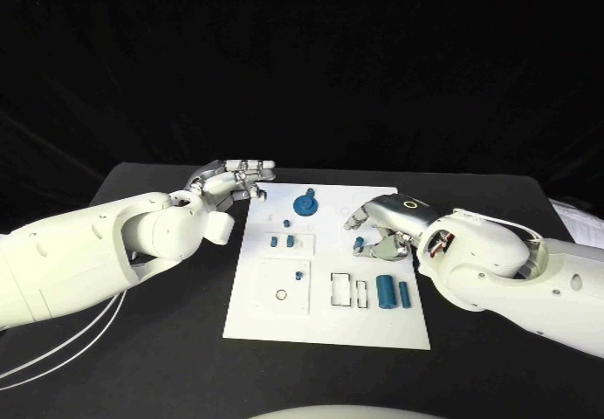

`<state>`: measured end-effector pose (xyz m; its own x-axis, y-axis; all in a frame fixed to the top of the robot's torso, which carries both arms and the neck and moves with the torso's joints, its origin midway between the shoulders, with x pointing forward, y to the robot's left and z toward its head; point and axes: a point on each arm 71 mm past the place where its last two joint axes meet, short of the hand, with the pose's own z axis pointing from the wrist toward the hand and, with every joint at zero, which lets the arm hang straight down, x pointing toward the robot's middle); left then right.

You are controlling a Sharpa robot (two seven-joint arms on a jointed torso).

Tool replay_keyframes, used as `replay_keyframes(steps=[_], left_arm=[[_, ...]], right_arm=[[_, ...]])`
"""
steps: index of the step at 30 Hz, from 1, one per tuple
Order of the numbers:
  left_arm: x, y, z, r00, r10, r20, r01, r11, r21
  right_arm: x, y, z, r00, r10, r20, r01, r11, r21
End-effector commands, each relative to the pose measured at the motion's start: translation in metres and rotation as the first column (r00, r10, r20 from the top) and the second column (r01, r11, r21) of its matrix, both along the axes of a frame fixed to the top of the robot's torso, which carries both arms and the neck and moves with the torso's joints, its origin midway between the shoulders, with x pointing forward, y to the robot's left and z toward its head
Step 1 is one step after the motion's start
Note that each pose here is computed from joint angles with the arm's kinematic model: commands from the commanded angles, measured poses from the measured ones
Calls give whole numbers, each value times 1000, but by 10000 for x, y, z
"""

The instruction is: Assemble the parts on the task board

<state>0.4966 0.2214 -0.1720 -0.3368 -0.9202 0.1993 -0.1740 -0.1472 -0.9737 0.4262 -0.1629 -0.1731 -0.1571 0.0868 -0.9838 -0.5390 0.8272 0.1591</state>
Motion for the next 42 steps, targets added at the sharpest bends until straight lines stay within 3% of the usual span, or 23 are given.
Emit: replay_keyframes(steps=[1,31,38,42], left_arm=[[-8,-36,10,1000,-27,8,27,1000,-7],[-11,-50,6,999,-35,8,35,999,-8],[-12,-48,5,999,-36,6,36,999,-8],[-11,-46,4,999,-36,6,36,999,-8]], right_arm=[[35,-77,-49,999,-28,-38,26,997,-76],[198,6,-221,997,-27,-68,15,986,-169],[217,18,-253,998,-30,-57,19,985,-172],[221,19,-221,999,-31,-17,29,991,-134]])
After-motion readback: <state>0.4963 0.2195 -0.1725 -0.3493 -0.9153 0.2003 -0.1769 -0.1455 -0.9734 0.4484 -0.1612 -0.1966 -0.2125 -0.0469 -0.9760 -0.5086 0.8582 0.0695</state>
